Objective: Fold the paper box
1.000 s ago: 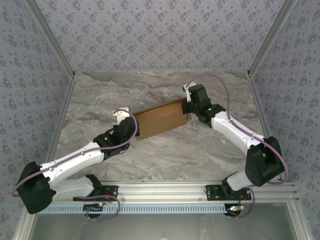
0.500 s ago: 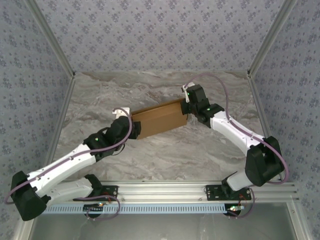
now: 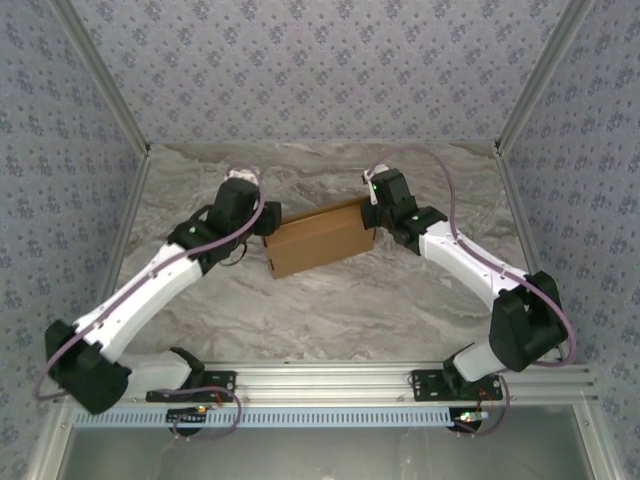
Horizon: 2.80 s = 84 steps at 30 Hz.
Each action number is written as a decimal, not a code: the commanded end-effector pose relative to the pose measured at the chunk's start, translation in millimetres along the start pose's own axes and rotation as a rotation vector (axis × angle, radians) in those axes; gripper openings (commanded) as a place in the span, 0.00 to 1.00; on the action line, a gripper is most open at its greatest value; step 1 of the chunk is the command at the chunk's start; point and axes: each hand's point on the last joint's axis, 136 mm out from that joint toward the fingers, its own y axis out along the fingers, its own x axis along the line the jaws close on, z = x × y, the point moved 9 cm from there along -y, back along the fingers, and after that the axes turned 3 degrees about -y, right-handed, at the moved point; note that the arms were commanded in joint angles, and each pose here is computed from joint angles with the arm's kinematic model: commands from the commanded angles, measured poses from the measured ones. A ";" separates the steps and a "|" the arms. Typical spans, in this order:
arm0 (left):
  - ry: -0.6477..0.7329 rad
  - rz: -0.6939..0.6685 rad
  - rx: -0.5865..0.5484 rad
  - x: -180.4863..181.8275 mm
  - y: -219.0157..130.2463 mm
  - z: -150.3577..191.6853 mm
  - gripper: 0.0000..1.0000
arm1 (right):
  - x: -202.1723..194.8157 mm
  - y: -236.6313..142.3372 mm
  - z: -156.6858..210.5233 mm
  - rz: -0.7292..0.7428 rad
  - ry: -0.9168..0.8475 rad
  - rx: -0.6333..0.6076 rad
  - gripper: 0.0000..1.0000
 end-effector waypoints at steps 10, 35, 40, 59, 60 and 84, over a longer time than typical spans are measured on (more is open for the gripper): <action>0.176 0.053 0.245 -17.2 44.1 6.6 0.67 | 8.4 10.8 41.3 -0.015 -0.067 0.228 0.06; 0.163 0.066 0.341 -10.9 58.9 63.5 0.66 | 2.6 -34.9 17.5 -0.074 -0.049 0.122 0.41; 0.169 0.060 0.334 -12.6 58.5 65.8 0.66 | 1.9 -49.4 10.2 -0.146 -0.030 0.076 0.48; 0.182 0.075 0.322 -18.0 55.6 66.5 0.67 | -45.3 -4.2 -13.6 -0.201 0.186 0.087 0.58; 0.182 0.074 0.322 -18.0 55.3 67.0 0.67 | -48.1 -1.0 -10.2 -0.203 0.196 0.098 0.56; 0.083 0.085 0.222 -10.0 50.3 76.0 0.68 | -41.4 29.1 102.2 -0.303 0.372 0.305 0.30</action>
